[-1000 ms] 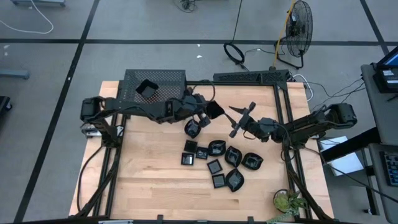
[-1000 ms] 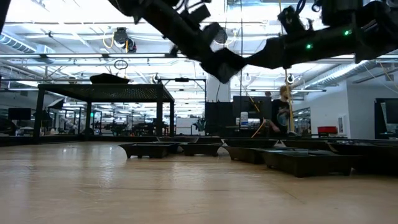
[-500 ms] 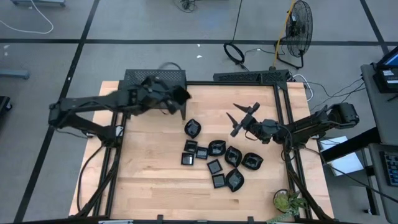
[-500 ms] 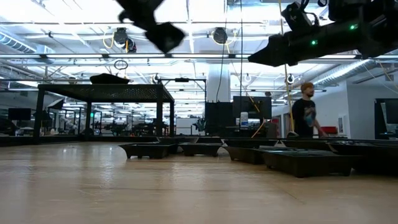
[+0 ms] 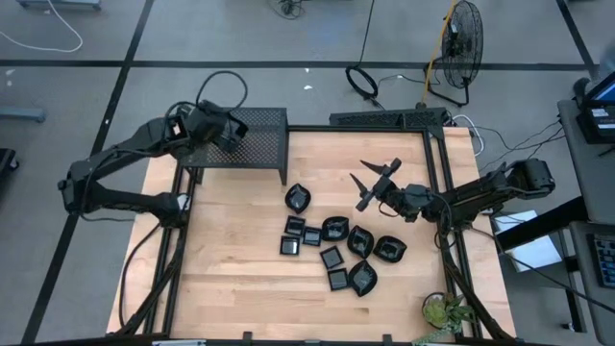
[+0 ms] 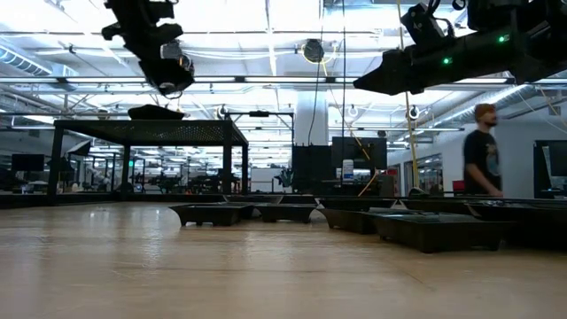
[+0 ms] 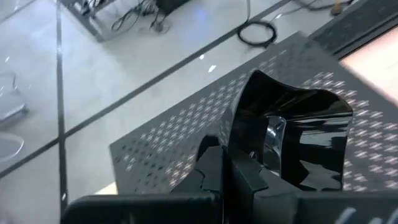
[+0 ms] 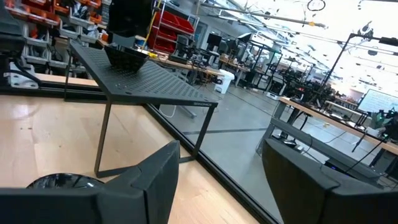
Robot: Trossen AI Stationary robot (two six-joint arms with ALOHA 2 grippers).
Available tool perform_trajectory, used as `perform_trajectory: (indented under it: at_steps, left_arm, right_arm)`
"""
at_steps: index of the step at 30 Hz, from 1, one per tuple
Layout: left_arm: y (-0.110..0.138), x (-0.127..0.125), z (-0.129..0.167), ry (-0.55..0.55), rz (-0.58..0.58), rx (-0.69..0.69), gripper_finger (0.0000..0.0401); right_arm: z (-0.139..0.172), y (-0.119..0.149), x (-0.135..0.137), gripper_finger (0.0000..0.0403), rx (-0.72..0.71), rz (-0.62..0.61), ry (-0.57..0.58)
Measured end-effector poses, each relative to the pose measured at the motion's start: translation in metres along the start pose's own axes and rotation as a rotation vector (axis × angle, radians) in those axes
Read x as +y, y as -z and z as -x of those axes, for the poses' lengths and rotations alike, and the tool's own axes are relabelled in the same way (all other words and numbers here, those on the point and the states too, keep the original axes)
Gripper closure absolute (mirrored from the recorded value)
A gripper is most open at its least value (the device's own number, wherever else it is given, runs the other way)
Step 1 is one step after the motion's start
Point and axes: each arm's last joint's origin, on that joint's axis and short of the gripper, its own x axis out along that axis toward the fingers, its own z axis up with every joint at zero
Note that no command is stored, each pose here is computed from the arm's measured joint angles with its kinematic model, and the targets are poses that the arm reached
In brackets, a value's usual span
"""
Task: Pick & Place Mini shaped plates
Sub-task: Stack the distorted square plate on top of the distorted square plate on the shelf
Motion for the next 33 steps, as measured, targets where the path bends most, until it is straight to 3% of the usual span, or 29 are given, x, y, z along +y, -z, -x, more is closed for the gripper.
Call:
perform_trajectory:
  at_steps: [12, 25, 33]
  left_arm:
    - [0.016, 0.007, -0.030, -0.065, -0.010, 0.123, 0.0389]
    - [0.017, 0.008, -0.032, -0.070, -0.082, 0.128, 0.0324]
    - [0.016, 0.011, -0.031, -0.179, -0.128, 0.104, 0.0319]
  right_arm:
    - [0.000, 0.000, 0.000, 0.0190, 0.001, 0.001, -0.001]
    - [0.000, 0.000, 0.000, 0.0190, 0.001, 0.002, -0.001]
    - [0.000, 0.000, 0.000, 0.0190, 0.001, 0.001, -0.001]
